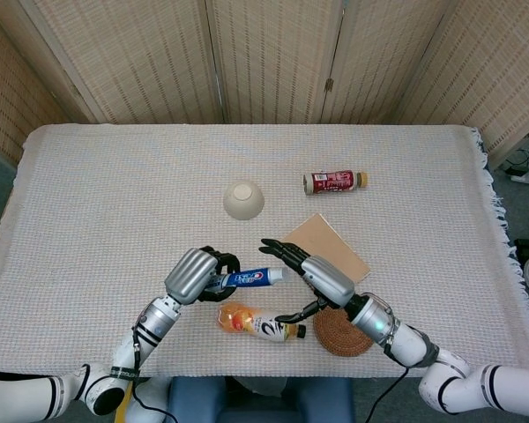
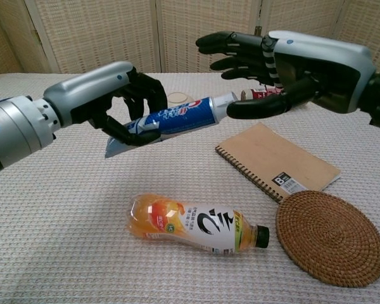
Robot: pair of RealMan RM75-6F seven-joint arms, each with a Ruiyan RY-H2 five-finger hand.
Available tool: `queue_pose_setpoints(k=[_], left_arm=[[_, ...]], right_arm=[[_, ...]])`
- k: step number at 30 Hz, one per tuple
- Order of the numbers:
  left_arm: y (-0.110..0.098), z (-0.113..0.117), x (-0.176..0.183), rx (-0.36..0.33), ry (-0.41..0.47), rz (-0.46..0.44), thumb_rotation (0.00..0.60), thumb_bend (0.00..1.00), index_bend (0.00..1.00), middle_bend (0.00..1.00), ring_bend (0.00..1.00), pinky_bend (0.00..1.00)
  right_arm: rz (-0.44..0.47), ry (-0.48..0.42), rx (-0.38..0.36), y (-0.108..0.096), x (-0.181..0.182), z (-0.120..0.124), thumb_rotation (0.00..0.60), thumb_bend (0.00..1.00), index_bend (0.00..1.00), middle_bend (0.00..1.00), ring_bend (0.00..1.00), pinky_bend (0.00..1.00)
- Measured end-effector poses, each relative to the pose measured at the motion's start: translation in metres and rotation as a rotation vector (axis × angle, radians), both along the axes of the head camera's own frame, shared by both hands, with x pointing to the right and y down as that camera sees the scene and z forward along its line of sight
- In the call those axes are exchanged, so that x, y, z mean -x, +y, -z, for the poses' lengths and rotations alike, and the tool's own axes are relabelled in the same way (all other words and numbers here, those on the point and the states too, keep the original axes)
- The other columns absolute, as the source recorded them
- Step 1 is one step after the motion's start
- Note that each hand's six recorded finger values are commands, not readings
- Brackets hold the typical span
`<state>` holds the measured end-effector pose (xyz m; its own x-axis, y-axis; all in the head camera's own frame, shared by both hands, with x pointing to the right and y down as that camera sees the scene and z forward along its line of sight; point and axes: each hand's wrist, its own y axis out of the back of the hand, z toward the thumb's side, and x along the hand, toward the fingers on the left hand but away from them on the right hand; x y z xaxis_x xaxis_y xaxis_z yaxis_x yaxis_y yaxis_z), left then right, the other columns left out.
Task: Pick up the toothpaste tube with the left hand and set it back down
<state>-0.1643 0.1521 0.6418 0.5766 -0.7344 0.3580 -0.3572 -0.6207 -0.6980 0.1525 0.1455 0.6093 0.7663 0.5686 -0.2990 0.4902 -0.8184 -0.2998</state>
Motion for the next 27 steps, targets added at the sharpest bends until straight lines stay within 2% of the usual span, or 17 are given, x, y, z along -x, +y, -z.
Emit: queue_pose_setpoints(k=[10, 19, 27], left_arm=[[-0.001, 0.005, -0.009, 0.017, 0.055, 0.024, 0.6, 0.74, 0.73, 0.81, 0.71, 0.48], [-0.003, 0.011, -0.015, 0.005, 0.125, 0.049, 0.6, 0.74, 0.73, 0.81, 0.71, 0.5], [-0.006, 0.011, -0.016, -0.011, 0.153, 0.059, 0.6, 0.74, 0.73, 0.81, 0.71, 0.5]], right_arm=[[-0.021, -0.096, 0.027, -0.004, 0.018, 0.0, 0.404, 0.1, 0.0, 0.0, 0.0, 0.0], [-0.042, -0.175, 0.059, -0.006, 0.028, 0.002, 0.4, 0.1, 0.0, 0.0, 0.0, 0.0], [-0.032, -0.2, 0.078, -0.006, 0.038, -0.003, 0.398, 0.1, 0.0, 0.0, 0.0, 0.0]])
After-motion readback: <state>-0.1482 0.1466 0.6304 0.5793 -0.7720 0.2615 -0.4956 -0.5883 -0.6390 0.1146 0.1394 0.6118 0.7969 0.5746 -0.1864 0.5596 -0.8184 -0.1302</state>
